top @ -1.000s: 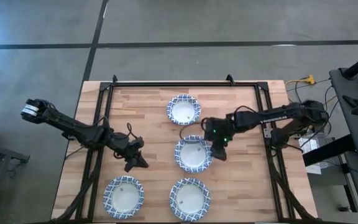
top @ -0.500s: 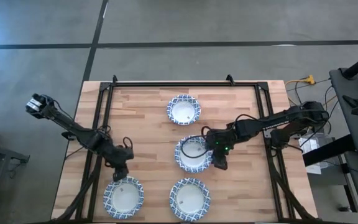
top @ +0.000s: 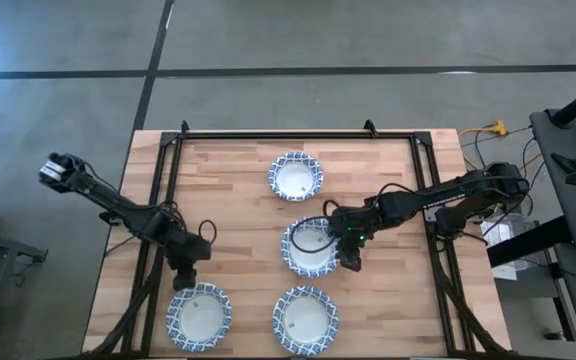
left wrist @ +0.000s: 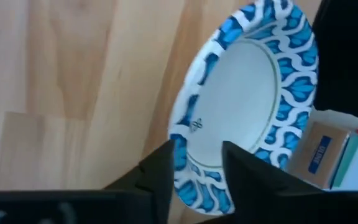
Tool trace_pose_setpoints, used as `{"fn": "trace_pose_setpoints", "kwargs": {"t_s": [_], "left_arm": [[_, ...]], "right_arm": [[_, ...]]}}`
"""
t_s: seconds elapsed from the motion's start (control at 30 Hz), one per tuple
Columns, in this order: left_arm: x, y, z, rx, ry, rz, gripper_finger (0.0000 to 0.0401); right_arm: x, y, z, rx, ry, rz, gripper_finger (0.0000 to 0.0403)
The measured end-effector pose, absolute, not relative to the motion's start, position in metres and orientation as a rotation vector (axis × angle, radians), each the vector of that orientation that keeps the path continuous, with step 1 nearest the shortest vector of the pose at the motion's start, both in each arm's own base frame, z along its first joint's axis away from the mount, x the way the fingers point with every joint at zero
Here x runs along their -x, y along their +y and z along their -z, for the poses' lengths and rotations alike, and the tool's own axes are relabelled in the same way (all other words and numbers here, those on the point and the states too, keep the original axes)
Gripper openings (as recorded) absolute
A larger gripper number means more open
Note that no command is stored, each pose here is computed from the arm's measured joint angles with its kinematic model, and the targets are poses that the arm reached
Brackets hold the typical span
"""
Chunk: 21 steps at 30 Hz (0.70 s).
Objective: Nest bowls inside each other
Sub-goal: Stack the white patterned bowl on top of the other white patterned bowl
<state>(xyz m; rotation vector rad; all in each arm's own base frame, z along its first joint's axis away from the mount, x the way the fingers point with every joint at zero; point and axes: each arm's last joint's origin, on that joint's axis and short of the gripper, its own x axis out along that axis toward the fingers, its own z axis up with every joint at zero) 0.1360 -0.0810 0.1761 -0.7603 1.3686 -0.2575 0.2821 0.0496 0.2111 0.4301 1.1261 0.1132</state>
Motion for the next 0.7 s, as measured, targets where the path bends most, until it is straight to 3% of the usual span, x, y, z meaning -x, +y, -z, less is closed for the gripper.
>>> {"fn": "trace_pose_setpoints", "kwargs": {"t_s": [0.13,0.27,0.7], "left_arm": [[-0.135,-0.073,-0.164,0.759,1.364,0.237,0.0173],[-0.137,-0.070,-0.152,0.826,1.329,0.338,0.0202],[-0.135,-0.069,-0.126,0.979,1.253,0.455,0.0206]], "right_arm": [[-0.282,0.050,-0.211,-0.449,1.128,-0.100,0.0132],[-0.282,0.050,-0.211,-0.464,1.129,-0.091,0.0132],[-0.282,0.050,-0.211,-0.496,1.132,-0.071,0.0134]]}}
